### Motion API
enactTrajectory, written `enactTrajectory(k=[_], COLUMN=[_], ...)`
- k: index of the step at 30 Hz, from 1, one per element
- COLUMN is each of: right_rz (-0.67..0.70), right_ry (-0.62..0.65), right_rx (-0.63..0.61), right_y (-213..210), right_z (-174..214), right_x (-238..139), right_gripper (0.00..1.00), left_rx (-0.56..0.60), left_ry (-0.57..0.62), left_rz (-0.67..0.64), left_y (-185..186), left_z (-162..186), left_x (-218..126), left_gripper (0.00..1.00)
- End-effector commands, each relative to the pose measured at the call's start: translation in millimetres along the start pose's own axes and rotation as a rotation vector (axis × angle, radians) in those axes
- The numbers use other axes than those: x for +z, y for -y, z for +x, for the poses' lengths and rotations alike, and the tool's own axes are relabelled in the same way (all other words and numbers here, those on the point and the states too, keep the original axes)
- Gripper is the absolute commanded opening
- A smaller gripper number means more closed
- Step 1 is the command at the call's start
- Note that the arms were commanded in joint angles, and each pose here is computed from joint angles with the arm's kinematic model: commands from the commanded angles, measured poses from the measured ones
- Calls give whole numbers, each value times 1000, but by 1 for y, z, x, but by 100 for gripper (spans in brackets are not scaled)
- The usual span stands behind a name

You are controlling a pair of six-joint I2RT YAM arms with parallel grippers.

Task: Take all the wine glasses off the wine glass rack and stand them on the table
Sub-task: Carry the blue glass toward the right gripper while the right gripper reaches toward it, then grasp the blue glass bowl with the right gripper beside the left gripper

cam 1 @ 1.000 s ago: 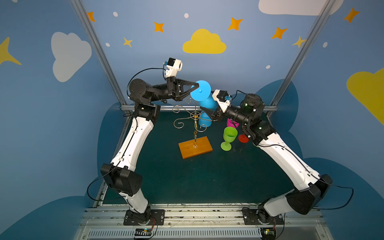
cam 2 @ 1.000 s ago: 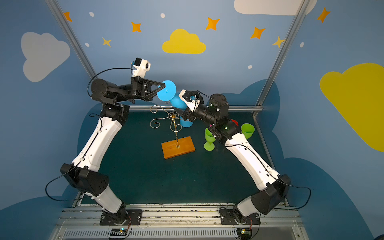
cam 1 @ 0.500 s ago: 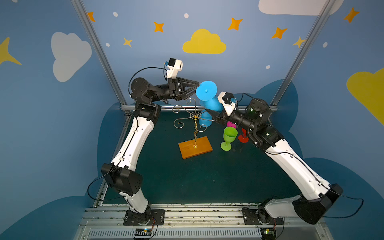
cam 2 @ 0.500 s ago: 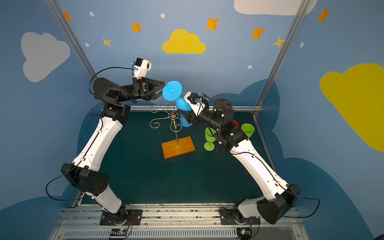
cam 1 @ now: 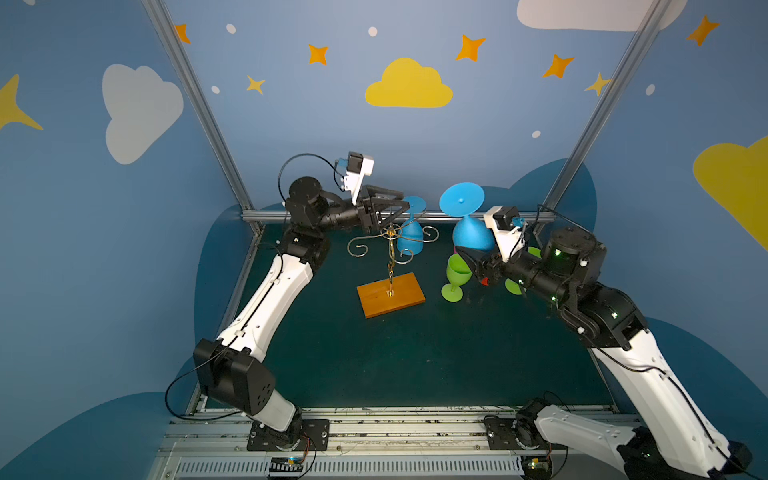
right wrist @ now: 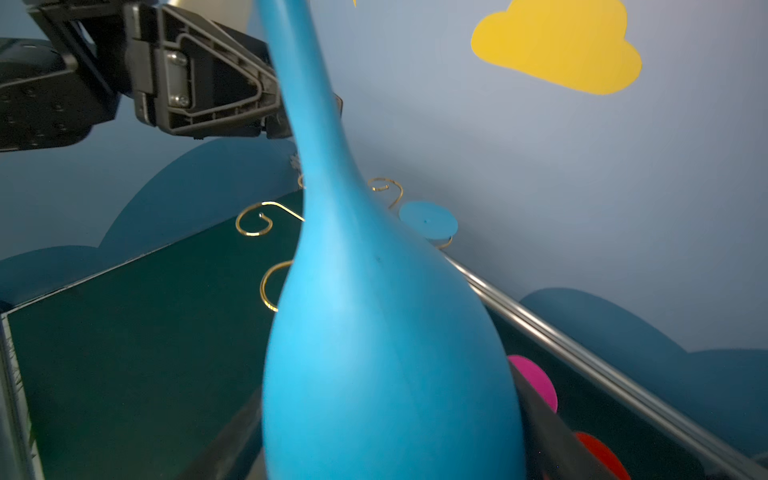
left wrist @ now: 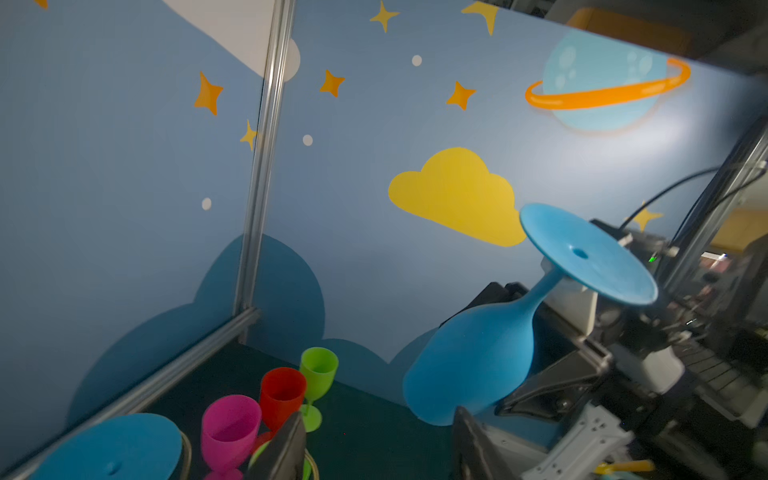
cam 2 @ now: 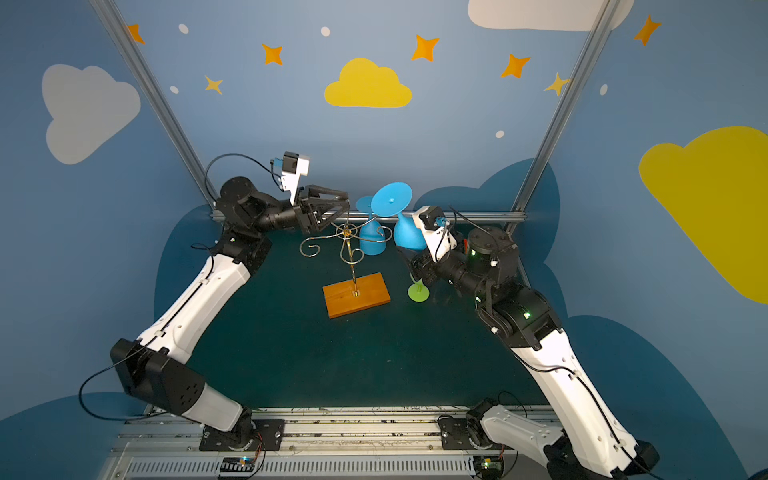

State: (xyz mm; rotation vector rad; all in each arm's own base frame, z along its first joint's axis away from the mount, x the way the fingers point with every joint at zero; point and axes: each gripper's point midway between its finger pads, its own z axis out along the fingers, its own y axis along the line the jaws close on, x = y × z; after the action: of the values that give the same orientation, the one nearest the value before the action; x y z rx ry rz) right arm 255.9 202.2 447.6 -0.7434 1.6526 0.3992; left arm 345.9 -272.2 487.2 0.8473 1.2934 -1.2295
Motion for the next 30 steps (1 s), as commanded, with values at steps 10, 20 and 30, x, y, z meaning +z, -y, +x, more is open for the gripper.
enactTrajectory(k=[10, 20, 30], right_rz=[-45, -138, -192], right_ry=[-213, -234, -264], right_rx=[158, 195, 192], right_y=[-15, -33, -50], right_z=[56, 60, 65], right_x=[2, 23, 37], right_gripper=[40, 39, 36], left_rx=[688, 749, 757], left_ry=[55, 58, 42], left_rz=[-8, 26, 37], left_y=[29, 42, 43], left_z=[17, 24, 30], left_x=[8, 13, 17], left_gripper=[53, 52, 51])
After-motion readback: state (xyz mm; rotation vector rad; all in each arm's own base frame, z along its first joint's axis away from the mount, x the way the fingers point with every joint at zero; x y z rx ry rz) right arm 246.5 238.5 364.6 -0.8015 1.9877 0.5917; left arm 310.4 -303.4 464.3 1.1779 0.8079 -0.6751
